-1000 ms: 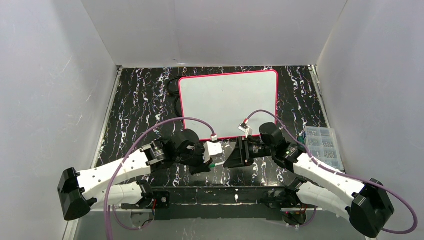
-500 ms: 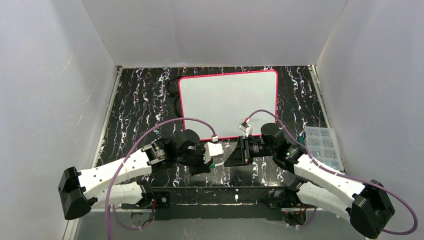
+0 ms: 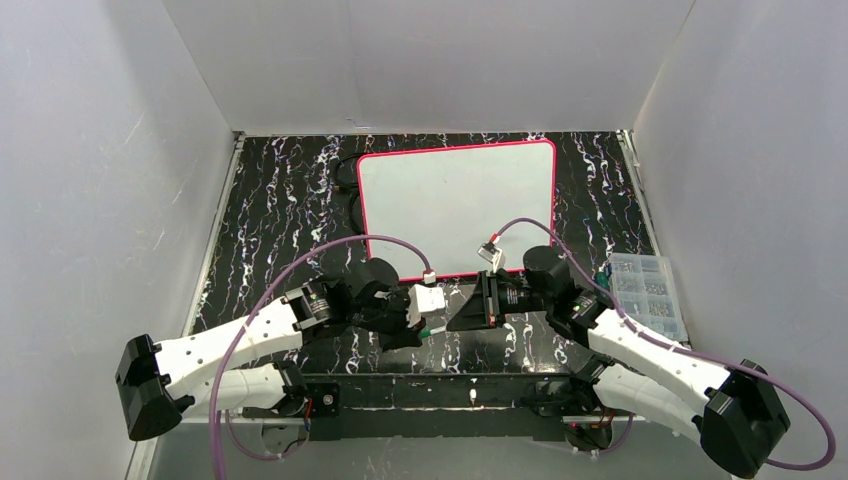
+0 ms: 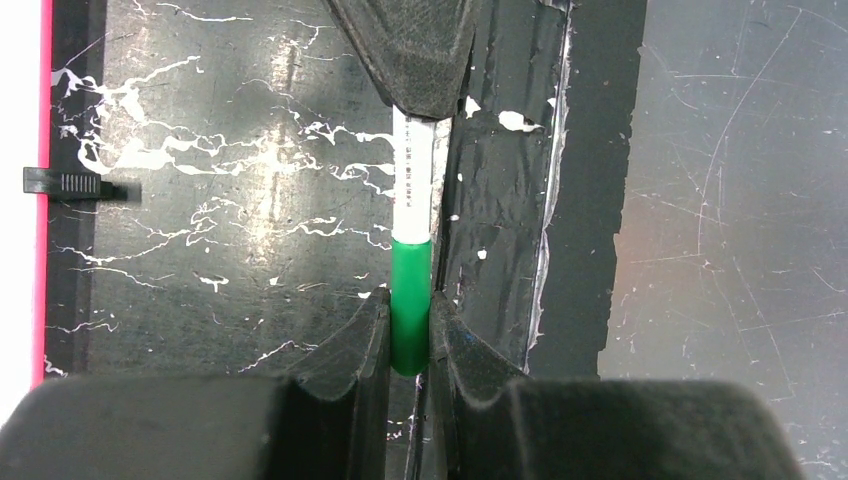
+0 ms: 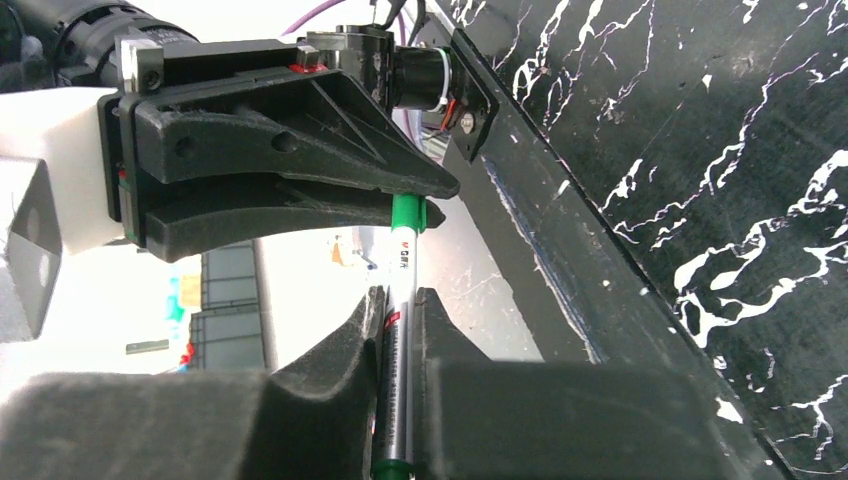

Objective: Write a sentence on the whiteboard
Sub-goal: Open the whiteboard marker at the center of the board, then place the pen cap at the center of the board, then write a sentence on the whiteboard.

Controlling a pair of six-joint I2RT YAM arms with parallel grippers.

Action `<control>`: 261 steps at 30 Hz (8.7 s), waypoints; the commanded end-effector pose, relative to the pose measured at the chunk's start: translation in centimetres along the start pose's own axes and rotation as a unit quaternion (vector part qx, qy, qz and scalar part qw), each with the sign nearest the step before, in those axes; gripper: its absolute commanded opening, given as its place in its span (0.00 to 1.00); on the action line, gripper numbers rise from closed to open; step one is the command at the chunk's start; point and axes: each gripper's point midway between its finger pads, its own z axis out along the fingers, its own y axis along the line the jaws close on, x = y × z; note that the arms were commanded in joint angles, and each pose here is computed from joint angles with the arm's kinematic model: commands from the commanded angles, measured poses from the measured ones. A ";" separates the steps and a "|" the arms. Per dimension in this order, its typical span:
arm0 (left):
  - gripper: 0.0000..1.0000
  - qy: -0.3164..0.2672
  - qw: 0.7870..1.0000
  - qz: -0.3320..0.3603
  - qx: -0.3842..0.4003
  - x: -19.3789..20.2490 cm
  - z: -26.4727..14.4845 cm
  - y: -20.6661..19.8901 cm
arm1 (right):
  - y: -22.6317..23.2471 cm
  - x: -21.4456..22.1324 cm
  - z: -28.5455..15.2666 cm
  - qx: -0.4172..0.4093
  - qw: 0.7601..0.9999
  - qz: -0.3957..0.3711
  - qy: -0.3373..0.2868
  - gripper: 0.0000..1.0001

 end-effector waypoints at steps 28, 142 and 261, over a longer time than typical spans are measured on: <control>0.00 -0.044 0.991 0.027 -0.124 -0.7 -2.5 3.5 | 9.1 -2.2 -5.0 0.022 0.983 -0.180 0.010 0.01; 0.82 -0.280 0.905 -0.275 -0.162 -5.8 -17.1 25.1 | 7.3 -19.8 -1.9 0.204 0.848 -0.354 -0.338 0.01; 0.00 -0.229 0.945 -0.220 -0.072 -2.6 -12.3 22.6 | 4.9 -21.6 7.5 0.259 0.790 -0.451 -0.324 0.01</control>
